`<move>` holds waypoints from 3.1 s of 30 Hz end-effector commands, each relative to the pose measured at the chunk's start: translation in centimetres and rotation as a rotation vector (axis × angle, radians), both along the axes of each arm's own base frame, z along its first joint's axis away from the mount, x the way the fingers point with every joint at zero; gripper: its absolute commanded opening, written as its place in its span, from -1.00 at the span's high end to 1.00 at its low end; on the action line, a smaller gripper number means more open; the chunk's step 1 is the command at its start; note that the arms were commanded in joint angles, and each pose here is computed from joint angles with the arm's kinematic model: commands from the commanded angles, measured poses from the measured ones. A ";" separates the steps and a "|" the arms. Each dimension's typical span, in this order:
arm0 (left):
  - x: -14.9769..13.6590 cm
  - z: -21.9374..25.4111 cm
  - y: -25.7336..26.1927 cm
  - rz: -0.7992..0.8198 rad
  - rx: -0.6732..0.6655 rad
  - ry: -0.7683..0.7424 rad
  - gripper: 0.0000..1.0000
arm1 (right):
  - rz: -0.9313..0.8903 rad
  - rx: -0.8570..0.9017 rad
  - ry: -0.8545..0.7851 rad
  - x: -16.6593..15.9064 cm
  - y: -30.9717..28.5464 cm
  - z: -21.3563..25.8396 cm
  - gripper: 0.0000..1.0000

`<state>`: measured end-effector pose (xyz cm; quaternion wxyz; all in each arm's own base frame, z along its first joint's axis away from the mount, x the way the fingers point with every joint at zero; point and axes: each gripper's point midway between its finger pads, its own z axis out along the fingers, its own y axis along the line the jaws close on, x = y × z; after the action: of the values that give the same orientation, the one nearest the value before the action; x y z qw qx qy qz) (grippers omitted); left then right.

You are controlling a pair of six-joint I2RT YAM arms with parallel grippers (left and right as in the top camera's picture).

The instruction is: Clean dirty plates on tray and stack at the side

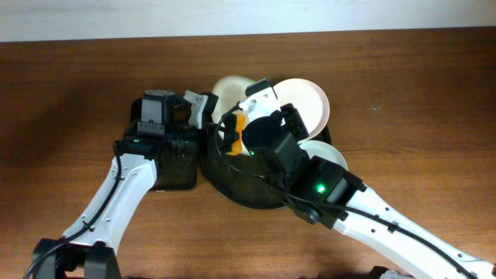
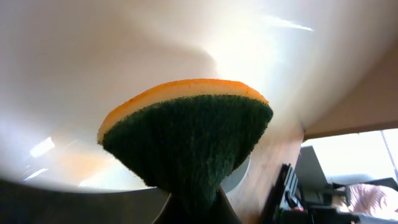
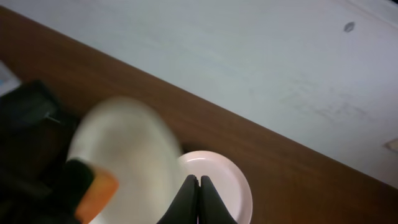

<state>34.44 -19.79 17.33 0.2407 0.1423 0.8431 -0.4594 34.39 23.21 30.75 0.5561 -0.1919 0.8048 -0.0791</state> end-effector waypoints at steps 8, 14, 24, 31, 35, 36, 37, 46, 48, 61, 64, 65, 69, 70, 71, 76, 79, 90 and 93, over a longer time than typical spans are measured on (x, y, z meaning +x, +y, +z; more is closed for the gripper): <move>2.3 1.4 0.8 0.095 -0.036 -0.022 1.00 | -0.007 0.112 0.116 -0.4 -1.0 -1.3 0.74; 2.9 -2.4 5.2 0.269 0.143 0.078 1.00 | 0.084 0.390 0.579 1.5 -3.1 -9.3 -0.11; 1.7 -4.3 6.3 0.278 0.246 0.129 1.00 | 0.031 0.472 0.938 5.7 -2.9 -25.5 0.28; 1.3 -4.7 6.4 0.274 0.253 0.154 1.00 | 0.049 0.483 0.870 7.9 -2.2 -26.7 0.41; 1.3 -4.8 6.6 0.280 0.264 0.153 1.00 | 0.030 0.447 0.856 8.0 -2.2 -27.2 0.78; 1.3 -4.8 6.6 0.281 0.266 0.153 1.00 | 0.048 0.432 0.845 8.1 -2.1 -27.1 0.92; 1.3 -4.8 6.6 0.281 0.265 0.153 1.00 | 0.052 0.429 0.829 8.4 -2.0 -26.8 0.92; 0.9 -5.4 7.1 0.296 0.303 0.176 1.00 | 0.018 0.398 0.934 4.1 -2.2 -24.1 0.60; 0.9 -5.6 7.3 0.301 0.312 0.180 1.00 | 0.029 0.360 0.950 3.2 -1.2 -25.2 0.43; 0.3 -6.0 7.5 0.299 0.328 0.205 1.00 | -0.095 0.213 0.910 3.5 -1.2 -29.6 0.42; 0.3 -6.0 7.5 0.299 0.328 0.205 1.00 | -0.099 0.207 0.921 3.3 -1.3 -30.3 0.46; 0.3 -6.0 7.5 0.299 0.328 0.205 1.00 | -0.098 0.207 0.920 3.3 -1.3 -30.4 0.49; 0.3 -6.0 7.5 0.299 0.328 0.206 1.00 | -0.095 0.212 0.911 3.5 -1.2 -30.4 0.92; 0.3 -6.0 7.5 0.299 0.328 0.208 1.00 | -0.095 0.212 0.912 3.5 -1.2 -30.4 0.92; 0.3 -6.0 7.5 0.299 0.329 0.209 1.00 | -0.094 0.213 0.909 3.5 -1.2 -30.3 0.92; 0.3 -6.0 7.5 0.299 0.328 0.208 1.00 | -0.100 0.241 0.659 6.5 -1.3 -21.0 0.92; 0.4 -6.0 7.7 0.305 0.328 0.209 1.00 | -0.110 0.214 0.481 6.1 -2.0 -14.3 0.92; -0.1 -8.1 16.8 0.558 0.440 0.351 1.00 | -0.433 -0.076 0.022 4.3 -5.5 -5.7 0.92; -0.1 -8.1 17.0 0.562 0.446 0.351 1.00 | -0.450 -0.099 -0.033 3.5 -4.8 -4.8 0.92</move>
<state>34.18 -3.35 9.16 0.1668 -0.1298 0.9544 -0.2106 38.39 19.15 24.13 0.5001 -0.0618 0.8412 -0.1961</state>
